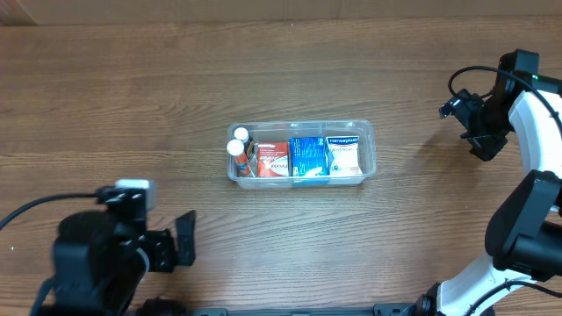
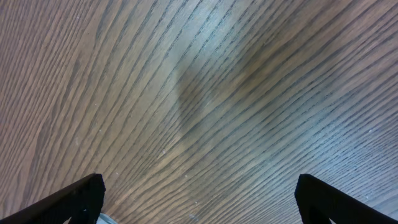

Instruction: Pack container

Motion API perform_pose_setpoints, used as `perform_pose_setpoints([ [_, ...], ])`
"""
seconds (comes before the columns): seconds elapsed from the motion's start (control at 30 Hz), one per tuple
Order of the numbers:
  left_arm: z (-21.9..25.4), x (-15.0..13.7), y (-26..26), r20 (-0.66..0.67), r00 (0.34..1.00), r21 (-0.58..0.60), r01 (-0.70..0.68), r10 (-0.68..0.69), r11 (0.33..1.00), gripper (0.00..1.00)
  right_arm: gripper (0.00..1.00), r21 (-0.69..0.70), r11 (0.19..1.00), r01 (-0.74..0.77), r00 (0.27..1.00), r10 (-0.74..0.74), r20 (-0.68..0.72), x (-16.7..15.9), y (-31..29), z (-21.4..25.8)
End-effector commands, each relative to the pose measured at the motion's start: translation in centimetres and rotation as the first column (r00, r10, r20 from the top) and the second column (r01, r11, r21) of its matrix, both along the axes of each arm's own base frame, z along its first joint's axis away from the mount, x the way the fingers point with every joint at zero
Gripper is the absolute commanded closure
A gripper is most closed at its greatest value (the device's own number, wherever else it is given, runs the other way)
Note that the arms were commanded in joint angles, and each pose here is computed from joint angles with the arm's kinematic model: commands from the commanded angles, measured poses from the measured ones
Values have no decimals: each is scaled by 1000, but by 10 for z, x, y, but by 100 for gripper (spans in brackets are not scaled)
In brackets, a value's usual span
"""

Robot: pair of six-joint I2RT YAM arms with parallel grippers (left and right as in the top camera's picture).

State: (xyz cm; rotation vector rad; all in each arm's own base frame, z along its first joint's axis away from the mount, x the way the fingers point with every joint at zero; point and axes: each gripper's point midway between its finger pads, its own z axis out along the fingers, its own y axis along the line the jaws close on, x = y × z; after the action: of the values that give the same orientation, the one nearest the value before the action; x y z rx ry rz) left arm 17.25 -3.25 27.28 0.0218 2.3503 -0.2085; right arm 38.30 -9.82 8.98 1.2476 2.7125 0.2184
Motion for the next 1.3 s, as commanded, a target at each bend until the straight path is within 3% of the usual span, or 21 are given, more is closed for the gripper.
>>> perform_pose_setpoints([
  [0.0, -27, 10, -15, -55, 997, -61, 50, -54, 997, 0, 0, 2, 1000, 1, 1000, -1, 10, 2, 1, 2],
  [0.17, -30, 45, -13, 13, 994, 42, 110, -111, 993, 0, 0, 2, 1000, 1, 1000, -1, 10, 2, 1, 2],
  [0.3, -47, 60, -24, 20, 981, 48, 190, -191, 981, 0, 0, 2, 1000, 1, 1000, -1, 10, 2, 1, 2],
  [0.43, -62, 55, -25, 24, 980, 50, 195, -196, 980, 0, 0, 2, 1000, 1, 1000, -1, 10, 2, 1, 2],
  [0.6, -68, 38, -21, 161, 969, 68, 178, -186, 982, 0, 0, 2, 1000, 1, 1000, -1, 10, 2, 1, 2],
  [0.93, -107, 19, -22, 272, 949, 24, 162, -162, 987, 0, 0, 2, 1000, 1, 1000, -1, 10, 2, 1, 2],
  [1.27, -141, 16, -32, 295, 934, -12, 214, -201, 977, 0, 0, 2, 1000, 1, 1000, -1, 10, 2, 1, 2],
])
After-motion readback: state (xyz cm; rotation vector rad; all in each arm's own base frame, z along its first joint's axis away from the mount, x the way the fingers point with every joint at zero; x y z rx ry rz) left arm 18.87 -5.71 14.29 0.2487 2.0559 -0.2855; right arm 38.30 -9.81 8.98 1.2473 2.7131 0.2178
